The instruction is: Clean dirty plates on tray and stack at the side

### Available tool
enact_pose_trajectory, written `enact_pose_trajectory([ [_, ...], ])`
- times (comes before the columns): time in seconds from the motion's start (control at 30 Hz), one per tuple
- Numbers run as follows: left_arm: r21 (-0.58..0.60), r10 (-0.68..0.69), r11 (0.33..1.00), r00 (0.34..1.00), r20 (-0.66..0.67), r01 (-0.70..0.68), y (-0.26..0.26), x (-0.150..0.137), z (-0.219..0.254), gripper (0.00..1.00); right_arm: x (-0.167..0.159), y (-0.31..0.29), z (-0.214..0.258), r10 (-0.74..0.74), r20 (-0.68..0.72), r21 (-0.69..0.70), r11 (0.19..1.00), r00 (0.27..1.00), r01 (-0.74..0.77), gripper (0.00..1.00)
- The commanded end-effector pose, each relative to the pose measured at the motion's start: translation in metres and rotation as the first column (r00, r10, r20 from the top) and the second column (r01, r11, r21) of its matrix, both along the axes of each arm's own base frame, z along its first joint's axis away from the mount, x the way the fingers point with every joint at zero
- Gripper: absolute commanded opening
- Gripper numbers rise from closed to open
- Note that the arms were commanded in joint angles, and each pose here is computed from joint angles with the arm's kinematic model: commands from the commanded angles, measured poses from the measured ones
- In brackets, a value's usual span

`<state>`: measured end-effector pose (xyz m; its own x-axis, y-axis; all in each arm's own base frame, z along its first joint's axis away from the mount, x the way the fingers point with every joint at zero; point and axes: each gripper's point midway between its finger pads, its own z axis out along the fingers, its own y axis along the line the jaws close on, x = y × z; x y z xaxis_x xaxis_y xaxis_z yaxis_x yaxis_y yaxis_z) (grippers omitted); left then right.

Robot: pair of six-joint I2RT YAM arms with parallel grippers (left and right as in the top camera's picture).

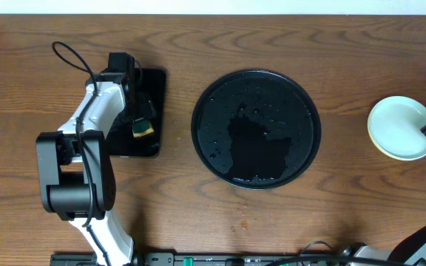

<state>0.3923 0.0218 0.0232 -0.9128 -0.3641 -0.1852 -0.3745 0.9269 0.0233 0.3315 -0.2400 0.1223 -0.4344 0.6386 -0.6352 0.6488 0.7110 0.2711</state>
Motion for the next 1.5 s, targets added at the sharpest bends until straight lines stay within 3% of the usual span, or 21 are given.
enact_pose_trajectory([
  [0.0, 0.013, 0.002, 1.000, 1.000, -0.008, -0.002, 0.003, -0.002, -0.001, 0.84, 0.028, 0.046, 0.007, 0.194, 0.084, 0.076, 0.977, 0.977, -0.200, 0.63],
  [0.13, 0.013, 0.002, 1.000, 1.000, -0.008, -0.002, 0.003, -0.002, -0.001, 0.84, 0.046, 0.100, 0.003, 0.387, 0.058, 0.057, 0.919, 0.920, -0.390, 0.73],
  [0.3, 0.013, 0.002, 1.000, 1.000, -0.008, -0.002, 0.003, -0.002, -0.001, 0.84, 0.057, 0.165, -0.003, 0.549, 0.028, 0.072, 0.833, 0.836, -0.549, 0.99],
  [0.6, 0.013, 0.002, 1.000, 1.000, -0.008, -0.002, 0.003, -0.002, -0.001, 0.84, 0.062, 0.221, -0.004, 0.660, 0.021, 0.076, 0.748, 0.751, -0.660, 0.99],
  [1.27, 0.013, 0.002, 1.000, 1.000, -0.008, -0.002, 0.003, -0.002, -0.001, 0.84, 0.062, 0.222, -0.004, 0.662, 0.019, 0.075, 0.746, 0.749, -0.661, 0.99],
  [1.47, 0.013, 0.002, 1.000, 1.000, -0.008, -0.002, 0.003, -0.002, -0.001, 0.84, 0.048, 0.212, 0.039, 0.626, 0.039, -0.058, 0.780, 0.779, -0.623, 0.99],
])
